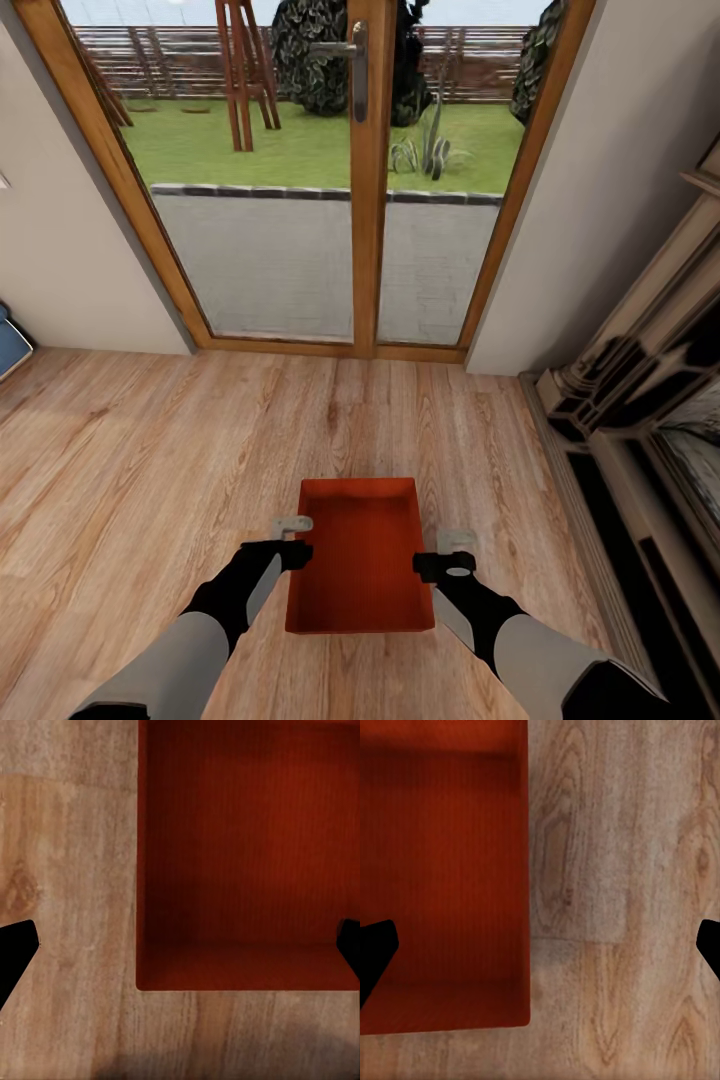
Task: Move the two storage containers from the living room to the garage. In the garage, place one container on the floor and stack the other container on top of it (either order is fine).
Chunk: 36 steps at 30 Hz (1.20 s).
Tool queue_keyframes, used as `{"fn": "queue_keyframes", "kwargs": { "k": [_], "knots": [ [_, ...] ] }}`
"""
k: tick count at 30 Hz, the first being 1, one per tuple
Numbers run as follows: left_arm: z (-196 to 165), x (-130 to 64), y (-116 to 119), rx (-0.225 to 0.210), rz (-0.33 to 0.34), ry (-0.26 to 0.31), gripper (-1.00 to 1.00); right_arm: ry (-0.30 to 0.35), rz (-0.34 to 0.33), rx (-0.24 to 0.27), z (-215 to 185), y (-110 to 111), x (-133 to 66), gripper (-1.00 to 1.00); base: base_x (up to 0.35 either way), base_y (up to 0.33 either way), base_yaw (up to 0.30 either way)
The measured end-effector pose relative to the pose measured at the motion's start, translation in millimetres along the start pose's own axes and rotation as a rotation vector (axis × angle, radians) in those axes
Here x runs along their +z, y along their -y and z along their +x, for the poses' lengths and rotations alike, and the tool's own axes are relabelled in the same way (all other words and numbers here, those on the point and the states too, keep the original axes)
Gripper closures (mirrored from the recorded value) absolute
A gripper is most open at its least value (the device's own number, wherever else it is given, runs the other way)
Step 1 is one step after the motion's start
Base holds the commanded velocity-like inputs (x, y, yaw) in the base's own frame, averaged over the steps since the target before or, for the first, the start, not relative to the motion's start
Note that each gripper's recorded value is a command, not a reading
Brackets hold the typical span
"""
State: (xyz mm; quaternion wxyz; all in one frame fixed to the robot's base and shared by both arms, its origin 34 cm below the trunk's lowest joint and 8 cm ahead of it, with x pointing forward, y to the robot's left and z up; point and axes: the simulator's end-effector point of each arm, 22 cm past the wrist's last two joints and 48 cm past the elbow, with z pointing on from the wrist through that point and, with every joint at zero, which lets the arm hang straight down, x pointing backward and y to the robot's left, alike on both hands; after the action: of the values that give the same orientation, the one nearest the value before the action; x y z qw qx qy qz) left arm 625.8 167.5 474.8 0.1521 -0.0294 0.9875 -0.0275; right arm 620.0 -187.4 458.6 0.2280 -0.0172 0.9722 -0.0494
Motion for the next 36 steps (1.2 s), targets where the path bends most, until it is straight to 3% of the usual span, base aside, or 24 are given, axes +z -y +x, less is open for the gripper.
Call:
{"fn": "queue_keyframes", "kwargs": {
  "k": [8,36],
  "knots": [
    [-12.8,-0.6,-4.9,-0.008,-0.023,0.028,-1.00,0.012,-0.008,0.003,-4.5,-3.1,2.4,-1.00,0.000,0.000,0.000],
    [1.4,38.8,-10.2,-0.002,-0.039,0.033,-1.00,0.028,-0.019,0.012,9.4,-13.2,38.1,-1.00,0.000,0.000,0.000]
  ]
}}
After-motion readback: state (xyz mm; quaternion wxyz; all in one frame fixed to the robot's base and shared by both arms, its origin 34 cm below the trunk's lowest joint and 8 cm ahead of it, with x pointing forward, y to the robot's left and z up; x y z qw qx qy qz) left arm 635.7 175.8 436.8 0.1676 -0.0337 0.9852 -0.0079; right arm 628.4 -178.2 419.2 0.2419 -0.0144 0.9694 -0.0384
